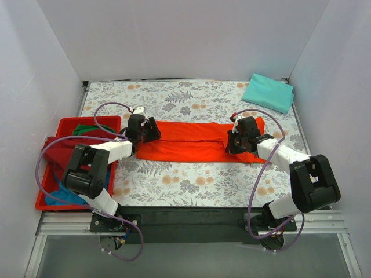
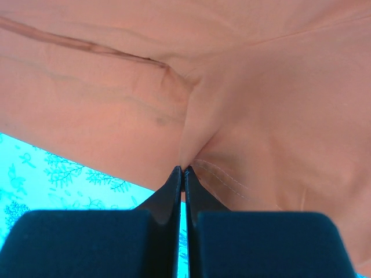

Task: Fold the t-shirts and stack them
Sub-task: Fold the tshirt

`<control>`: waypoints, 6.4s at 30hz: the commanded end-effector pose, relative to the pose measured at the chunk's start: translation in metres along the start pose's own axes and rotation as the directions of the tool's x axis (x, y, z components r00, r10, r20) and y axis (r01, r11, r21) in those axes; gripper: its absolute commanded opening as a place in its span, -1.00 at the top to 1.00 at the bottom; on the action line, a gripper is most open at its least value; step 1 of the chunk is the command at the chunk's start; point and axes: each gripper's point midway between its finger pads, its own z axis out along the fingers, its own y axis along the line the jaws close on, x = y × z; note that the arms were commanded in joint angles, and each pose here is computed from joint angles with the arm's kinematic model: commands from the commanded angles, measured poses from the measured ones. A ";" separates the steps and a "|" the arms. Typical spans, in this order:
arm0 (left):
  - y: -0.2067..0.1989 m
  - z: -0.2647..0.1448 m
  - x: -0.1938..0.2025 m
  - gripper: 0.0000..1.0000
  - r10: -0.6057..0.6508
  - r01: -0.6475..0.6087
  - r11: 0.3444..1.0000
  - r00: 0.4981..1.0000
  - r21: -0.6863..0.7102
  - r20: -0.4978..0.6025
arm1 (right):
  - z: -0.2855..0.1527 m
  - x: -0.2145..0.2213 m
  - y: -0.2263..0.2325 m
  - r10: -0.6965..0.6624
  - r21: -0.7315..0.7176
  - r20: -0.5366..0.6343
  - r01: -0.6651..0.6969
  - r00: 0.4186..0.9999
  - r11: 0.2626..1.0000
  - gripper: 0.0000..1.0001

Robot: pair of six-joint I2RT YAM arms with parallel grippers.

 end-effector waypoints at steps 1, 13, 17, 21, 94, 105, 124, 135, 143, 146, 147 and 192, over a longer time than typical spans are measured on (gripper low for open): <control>-0.003 -0.007 -0.012 -0.08 0.016 -0.016 1.000 0.999 0.001 0.043 | 0.002 -0.009 0.016 -0.002 -0.070 -0.012 0.001 1.000 0.998 0.92; -0.002 -0.008 -0.013 -0.08 0.016 -0.016 1.000 0.999 -0.006 0.042 | 0.002 -0.005 0.022 0.002 -0.102 -0.033 -0.005 0.999 0.995 0.78; 0.005 -0.009 -0.018 -0.08 0.020 -0.017 0.998 0.998 -0.057 0.053 | -0.003 -0.006 0.024 -0.007 -0.111 -0.035 0.003 0.999 0.994 0.46; 0.007 -0.010 -0.031 -0.08 0.031 -0.024 0.995 0.997 -0.094 0.068 | -0.016 -0.028 0.025 -0.019 -0.082 0.022 0.020 1.000 0.996 0.25; 0.046 0.025 -0.006 -0.09 -0.177 0.172 0.979 0.984 -0.106 -0.032 | 0.024 -0.099 -0.213 0.440 0.069 0.135 -0.451 0.888 0.890 0.97; 0.051 0.006 -0.010 -0.09 -0.186 0.186 0.973 0.982 -0.136 0.016 | 0.013 -0.097 -0.216 0.441 0.116 0.159 -0.461 0.883 0.880 0.97; 0.018 0.001 -0.044 -0.10 -0.125 0.129 0.990 0.990 -0.051 0.070 | 0.004 -0.155 -0.206 0.399 -0.014 0.239 -0.408 0.885 0.913 0.21; 0.006 0.018 -0.052 -0.10 -0.112 0.112 0.994 0.993 -0.006 0.046 | 0.020 -0.156 -0.220 0.414 0.011 0.225 -0.428 0.882 0.904 0.22; 0.013 0.027 -0.041 -0.10 -0.111 0.111 0.993 0.994 -0.030 0.016 | 0.026 -0.146 -0.224 0.419 0.038 0.208 -0.435 0.884 0.899 0.22; 0.016 0.031 -0.036 -0.10 -0.110 0.110 0.993 0.994 -0.042 0.005 | 0.026 -0.146 -0.225 0.420 0.039 0.206 -0.436 0.884 0.899 0.24; 0.017 0.032 -0.036 -0.10 -0.109 0.109 0.993 0.994 -0.046 0.005 | 0.027 -0.145 -0.225 0.422 0.039 0.204 -0.438 0.883 0.898 0.25; 0.068 0.023 0.001 -0.10 -0.176 0.171 0.960 0.984 -0.223 0.000 | 0.013 -0.119 -0.239 0.443 0.185 0.221 -0.483 0.869 0.856 0.97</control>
